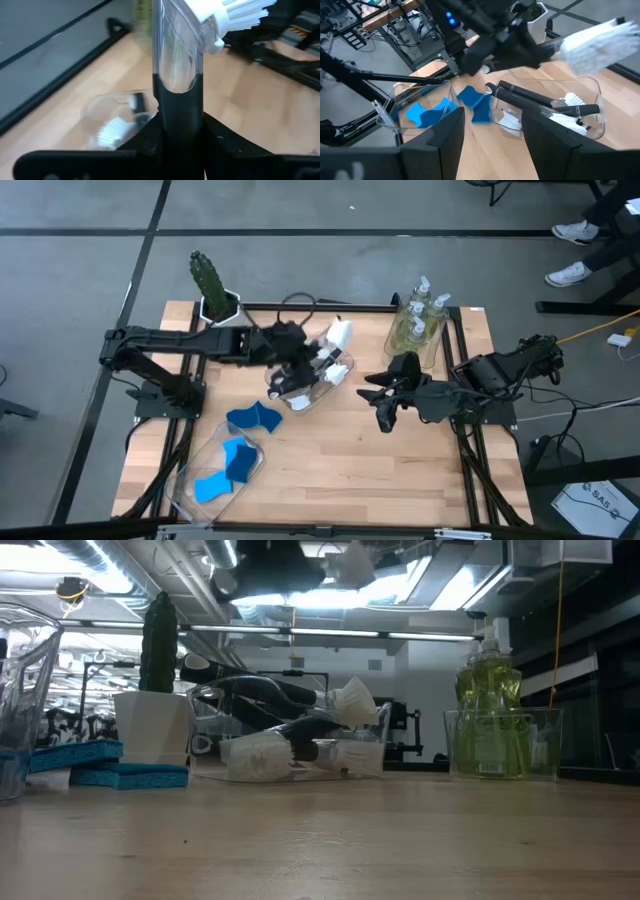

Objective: Pick & Place Kitchen Sink Supplies
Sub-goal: Put the black dish brush into the top left transparent bin, then adjust the top left transparent bin

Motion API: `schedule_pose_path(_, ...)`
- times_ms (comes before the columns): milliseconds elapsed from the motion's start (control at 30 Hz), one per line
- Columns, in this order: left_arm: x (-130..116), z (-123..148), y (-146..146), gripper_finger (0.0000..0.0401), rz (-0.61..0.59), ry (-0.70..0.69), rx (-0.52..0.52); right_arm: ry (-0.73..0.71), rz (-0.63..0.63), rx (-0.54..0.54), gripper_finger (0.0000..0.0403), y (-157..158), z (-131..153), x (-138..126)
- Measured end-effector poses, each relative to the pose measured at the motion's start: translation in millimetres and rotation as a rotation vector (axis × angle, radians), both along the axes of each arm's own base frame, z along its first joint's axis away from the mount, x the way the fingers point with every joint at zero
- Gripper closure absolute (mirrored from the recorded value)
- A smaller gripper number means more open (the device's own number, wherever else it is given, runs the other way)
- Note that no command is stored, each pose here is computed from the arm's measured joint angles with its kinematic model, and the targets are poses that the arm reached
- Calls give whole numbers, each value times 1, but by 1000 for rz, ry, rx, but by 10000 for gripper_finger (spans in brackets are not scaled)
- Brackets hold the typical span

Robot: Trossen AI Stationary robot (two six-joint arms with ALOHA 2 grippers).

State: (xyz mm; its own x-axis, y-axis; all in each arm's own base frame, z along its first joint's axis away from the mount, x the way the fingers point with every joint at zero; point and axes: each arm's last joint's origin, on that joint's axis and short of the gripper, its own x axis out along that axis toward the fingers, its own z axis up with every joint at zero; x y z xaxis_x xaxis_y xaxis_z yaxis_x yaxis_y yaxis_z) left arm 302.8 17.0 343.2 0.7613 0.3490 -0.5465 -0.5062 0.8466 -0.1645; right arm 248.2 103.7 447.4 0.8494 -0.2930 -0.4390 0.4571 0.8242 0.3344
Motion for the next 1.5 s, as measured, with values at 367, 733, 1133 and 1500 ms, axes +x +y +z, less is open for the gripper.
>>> schedule_pose_path(367, 23, -45, 51, 320, -45, 152, -176, -11, -81, 36, 207, -17, 0, 7)
schedule_pose_path(733, 46, -94, 66, 304, -73, 316, -195, -7, -82, 51, 207, -19, -1, 7)
schedule_pose_path(1133, 44, -114, 78, 225, -104, 395, -325, 6, -83, 47, 207, -19, -2, 6)
schedule_pose_path(1500, 4, -44, 86, 220, -125, 204, -213, 32, -80, 16, 207, -21, -3, 6)
